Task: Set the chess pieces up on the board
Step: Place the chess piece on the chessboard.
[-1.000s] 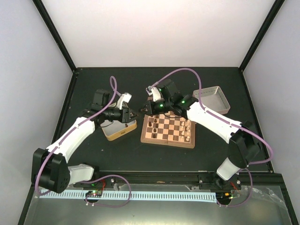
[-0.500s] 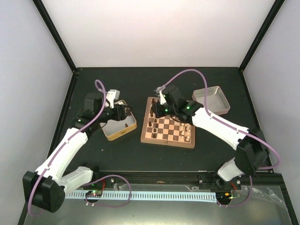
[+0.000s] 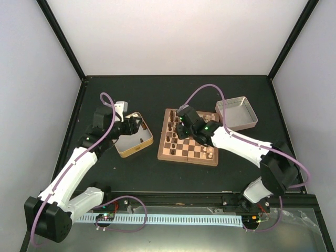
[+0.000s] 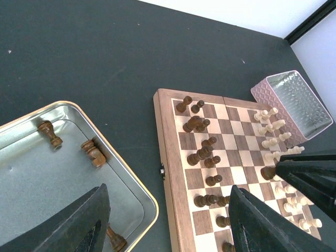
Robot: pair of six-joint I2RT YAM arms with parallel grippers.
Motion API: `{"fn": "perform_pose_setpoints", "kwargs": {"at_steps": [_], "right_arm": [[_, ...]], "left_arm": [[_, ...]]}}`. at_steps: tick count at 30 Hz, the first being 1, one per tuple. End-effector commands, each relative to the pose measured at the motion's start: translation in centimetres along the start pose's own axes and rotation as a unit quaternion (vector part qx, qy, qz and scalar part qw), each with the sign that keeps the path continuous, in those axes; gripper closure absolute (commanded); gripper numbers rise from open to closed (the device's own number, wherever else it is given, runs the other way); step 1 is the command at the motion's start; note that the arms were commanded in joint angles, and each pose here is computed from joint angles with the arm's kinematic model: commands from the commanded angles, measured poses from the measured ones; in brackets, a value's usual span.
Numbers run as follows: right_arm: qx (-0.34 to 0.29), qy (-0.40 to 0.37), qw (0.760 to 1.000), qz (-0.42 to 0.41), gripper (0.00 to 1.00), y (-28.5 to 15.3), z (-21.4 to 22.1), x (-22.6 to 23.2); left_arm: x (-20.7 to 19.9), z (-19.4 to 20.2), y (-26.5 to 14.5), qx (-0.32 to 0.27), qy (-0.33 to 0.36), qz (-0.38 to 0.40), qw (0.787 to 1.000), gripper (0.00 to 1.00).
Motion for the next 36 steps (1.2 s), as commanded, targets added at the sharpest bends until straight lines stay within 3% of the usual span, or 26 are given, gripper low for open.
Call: {"fn": "perform_pose_setpoints", "kwargs": {"at_steps": [1, 12, 36], "right_arm": [[-0.032, 0.001, 0.999, 0.009, 0.93, 0.7, -2.2, 0.2], [-0.051, -0.006, 0.998, 0.026, 0.93, 4.7, -6.3, -0.3], [0.019, -0.023, 0.999, 0.027, 0.91, 10.2, -4.4, 0.3]], "left_arm": [[-0.1, -0.7, -0.1, -0.012, -0.008, -0.006, 1.0, 0.36], [-0.1, -0.7, -0.2, -0.007, -0.005, -0.01, 1.0, 0.36], [0.0, -0.3, 1.0, 0.023, -0.013, -0.004, 1.0, 0.35]]}}
Point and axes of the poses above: each gripper's point midway between its finger pads, its own y axis out along the fingers, its own x axis along the line the jaws close on, z = x × y, the point moved 6 cm from there along -y, back along the fingers, and after that the axes turned 13 degrees about -y, right-handed, at the moved point
